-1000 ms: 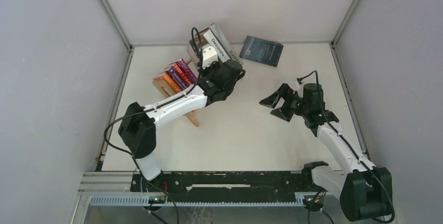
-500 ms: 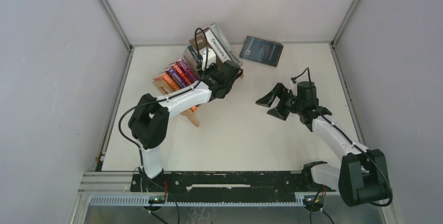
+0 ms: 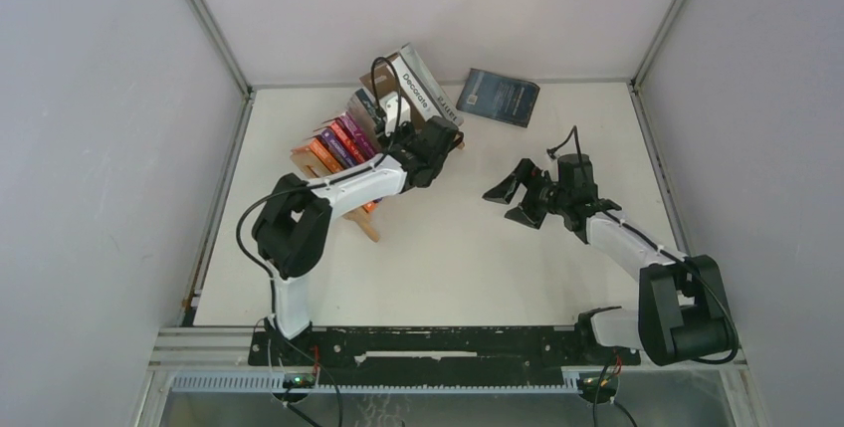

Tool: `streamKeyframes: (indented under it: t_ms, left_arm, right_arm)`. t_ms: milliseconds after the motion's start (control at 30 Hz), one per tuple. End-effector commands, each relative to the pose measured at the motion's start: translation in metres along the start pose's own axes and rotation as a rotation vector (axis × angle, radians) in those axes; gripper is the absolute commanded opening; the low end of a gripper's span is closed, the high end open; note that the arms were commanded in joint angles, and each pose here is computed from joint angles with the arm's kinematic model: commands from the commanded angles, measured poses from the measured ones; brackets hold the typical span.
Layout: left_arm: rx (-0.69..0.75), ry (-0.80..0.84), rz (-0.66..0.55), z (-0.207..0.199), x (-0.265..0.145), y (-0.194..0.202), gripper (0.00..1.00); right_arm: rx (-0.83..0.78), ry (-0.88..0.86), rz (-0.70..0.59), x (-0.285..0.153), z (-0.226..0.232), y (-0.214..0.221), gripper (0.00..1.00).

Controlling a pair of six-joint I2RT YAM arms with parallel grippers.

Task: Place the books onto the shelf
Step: Place the book on the shelf.

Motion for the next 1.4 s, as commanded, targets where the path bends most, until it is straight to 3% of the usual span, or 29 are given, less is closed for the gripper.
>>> streamKeyframes:
  t_ms: [0,267,433,600,733,1367]
  left_arm:
    - [-0.147,-0.042,-0.105,-0.009,0.003,-0.021,0.0]
    - [-0.135,-0.069,-0.111,0.006,0.003,-0.004,0.03]
    - [-0.135,-0.062,-0.091,0.007,-0.002,-0.003,0.33]
    - [-0.126,-0.049,-0.075,0.004,-0.009,-0.011,0.52]
    - [-0.136,-0.037,-0.069,0.0,-0.015,-0.021,0.57]
    - [-0.197,-0.002,-0.092,-0.01,-0.035,-0.07,0.56]
  right_arm:
    - [-0.088,-0.057,-0.051,0.004,0.013,-0.018,1.0]
    - [-0.085,-0.061,-0.033,0.011,0.009,-0.017,1.0]
    - [-0.087,-0.063,-0.024,0.011,0.01,-0.017,1.0]
    - [-0.097,-0.065,-0.028,0.01,0.015,-0.021,1.0]
    - [-0.1,-0.065,-0.033,0.009,0.017,-0.021,1.0]
    - [-0.15,-0.034,-0.02,0.009,0.025,-0.008,1.0]
Point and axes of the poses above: each gripper's point midway between its finger pads, its own x axis out along the fingers, its own z axis along the line the jaws close on, y = z × x, the point moved 4 cm from there along -x, back along the fingers, and after that the axes turned 12 degrees about -x, right-handed, at the moved point
